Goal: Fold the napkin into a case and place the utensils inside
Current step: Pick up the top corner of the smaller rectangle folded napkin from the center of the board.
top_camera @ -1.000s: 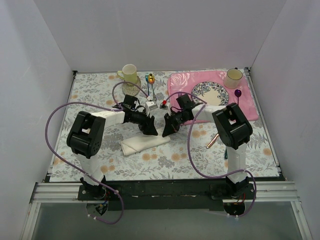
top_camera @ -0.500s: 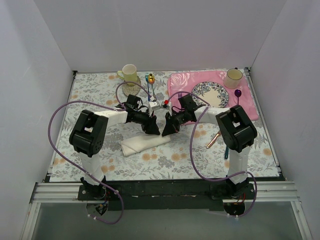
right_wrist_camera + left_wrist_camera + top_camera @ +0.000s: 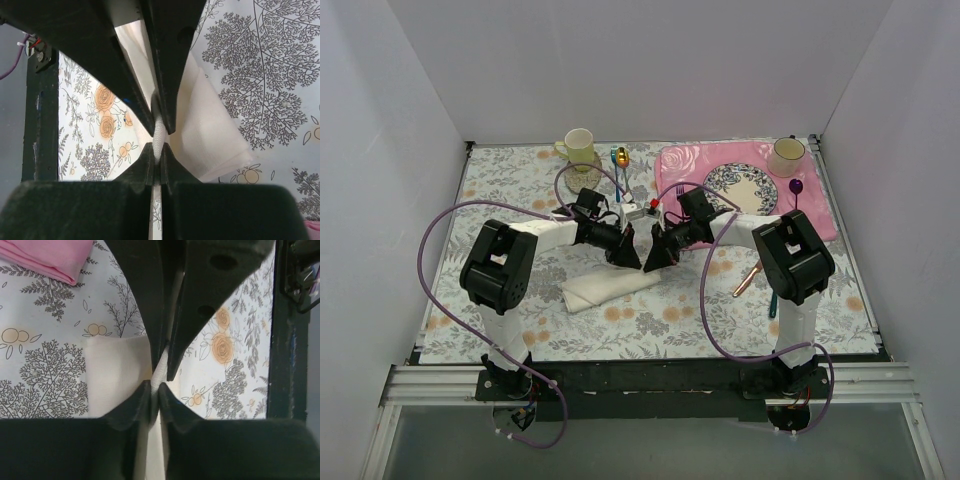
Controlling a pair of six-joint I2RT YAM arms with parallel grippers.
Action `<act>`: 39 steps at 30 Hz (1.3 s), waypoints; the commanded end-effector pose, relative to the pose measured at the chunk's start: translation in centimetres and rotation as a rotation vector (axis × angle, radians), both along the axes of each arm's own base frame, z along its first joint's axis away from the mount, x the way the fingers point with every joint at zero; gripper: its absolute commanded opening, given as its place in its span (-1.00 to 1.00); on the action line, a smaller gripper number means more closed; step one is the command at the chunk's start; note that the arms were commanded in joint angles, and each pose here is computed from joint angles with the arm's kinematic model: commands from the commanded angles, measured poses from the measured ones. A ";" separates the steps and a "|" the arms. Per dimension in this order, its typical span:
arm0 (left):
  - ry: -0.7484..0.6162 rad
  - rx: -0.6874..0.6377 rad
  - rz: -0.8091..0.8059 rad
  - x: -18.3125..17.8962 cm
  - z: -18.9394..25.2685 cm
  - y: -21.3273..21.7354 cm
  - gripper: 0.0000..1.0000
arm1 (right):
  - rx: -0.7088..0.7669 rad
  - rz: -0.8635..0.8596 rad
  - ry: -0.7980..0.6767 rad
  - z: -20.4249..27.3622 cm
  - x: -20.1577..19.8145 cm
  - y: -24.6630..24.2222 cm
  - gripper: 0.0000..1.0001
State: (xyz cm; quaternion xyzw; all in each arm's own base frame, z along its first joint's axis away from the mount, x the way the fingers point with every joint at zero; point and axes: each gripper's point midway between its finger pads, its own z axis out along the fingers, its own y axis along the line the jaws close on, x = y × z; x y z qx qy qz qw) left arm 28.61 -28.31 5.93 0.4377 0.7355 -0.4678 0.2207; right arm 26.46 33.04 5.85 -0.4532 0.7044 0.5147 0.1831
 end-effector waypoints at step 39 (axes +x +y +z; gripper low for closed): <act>0.497 0.032 0.315 -4.6 1.3 0.5 -1.00 | -0.086 -0.146 -0.168 2.2 2.8 0.5 -0.72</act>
